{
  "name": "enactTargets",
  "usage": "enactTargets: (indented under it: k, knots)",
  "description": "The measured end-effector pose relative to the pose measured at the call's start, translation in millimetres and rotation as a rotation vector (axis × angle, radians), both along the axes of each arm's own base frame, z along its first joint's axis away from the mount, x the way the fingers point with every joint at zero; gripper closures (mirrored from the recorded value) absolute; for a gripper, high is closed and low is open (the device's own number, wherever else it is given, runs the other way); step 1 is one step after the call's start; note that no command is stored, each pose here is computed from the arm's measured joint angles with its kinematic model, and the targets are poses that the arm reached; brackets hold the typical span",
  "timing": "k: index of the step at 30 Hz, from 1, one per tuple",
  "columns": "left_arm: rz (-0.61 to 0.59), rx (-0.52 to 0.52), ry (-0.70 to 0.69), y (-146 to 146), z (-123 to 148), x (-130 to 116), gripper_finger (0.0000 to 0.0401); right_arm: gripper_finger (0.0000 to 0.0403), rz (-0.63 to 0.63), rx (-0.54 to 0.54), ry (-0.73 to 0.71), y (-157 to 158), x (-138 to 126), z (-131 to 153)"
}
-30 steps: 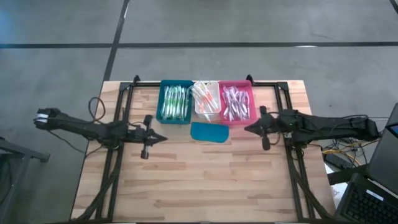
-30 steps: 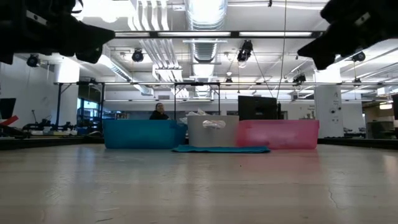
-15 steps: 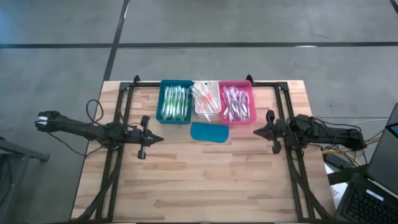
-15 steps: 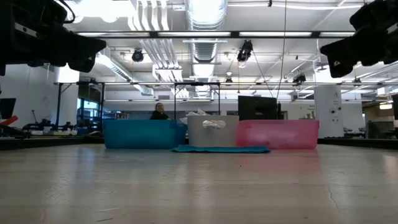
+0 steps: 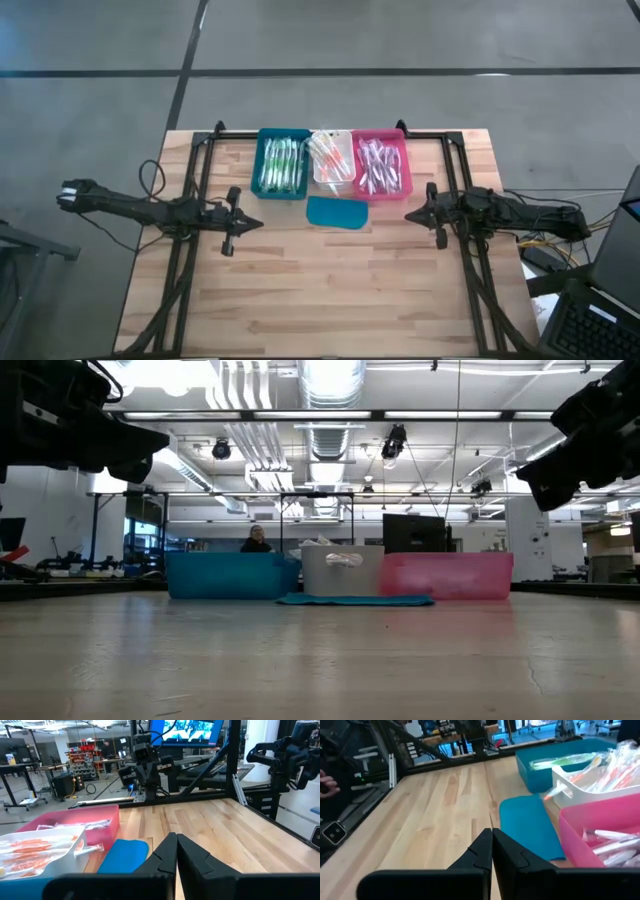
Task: Pick & Place Toothbrushes
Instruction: Return to Home Position
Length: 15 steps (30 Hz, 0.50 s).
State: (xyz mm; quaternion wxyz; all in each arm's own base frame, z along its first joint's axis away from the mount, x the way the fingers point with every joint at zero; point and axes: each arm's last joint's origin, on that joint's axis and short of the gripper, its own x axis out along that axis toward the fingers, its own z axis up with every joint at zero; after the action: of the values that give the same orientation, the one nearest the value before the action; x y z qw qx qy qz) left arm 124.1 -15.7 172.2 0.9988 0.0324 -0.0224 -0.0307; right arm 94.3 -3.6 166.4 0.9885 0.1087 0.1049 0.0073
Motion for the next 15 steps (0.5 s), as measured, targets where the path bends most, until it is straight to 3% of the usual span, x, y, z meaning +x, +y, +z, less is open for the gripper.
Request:
enactTargets:
  k: [15]
  knots:
    - [0.002,0.001,0.001,0.1,-0.3,0.0,0.0385,0.0394,-0.002,0.003,0.019,-0.1,1.1,-1.5]
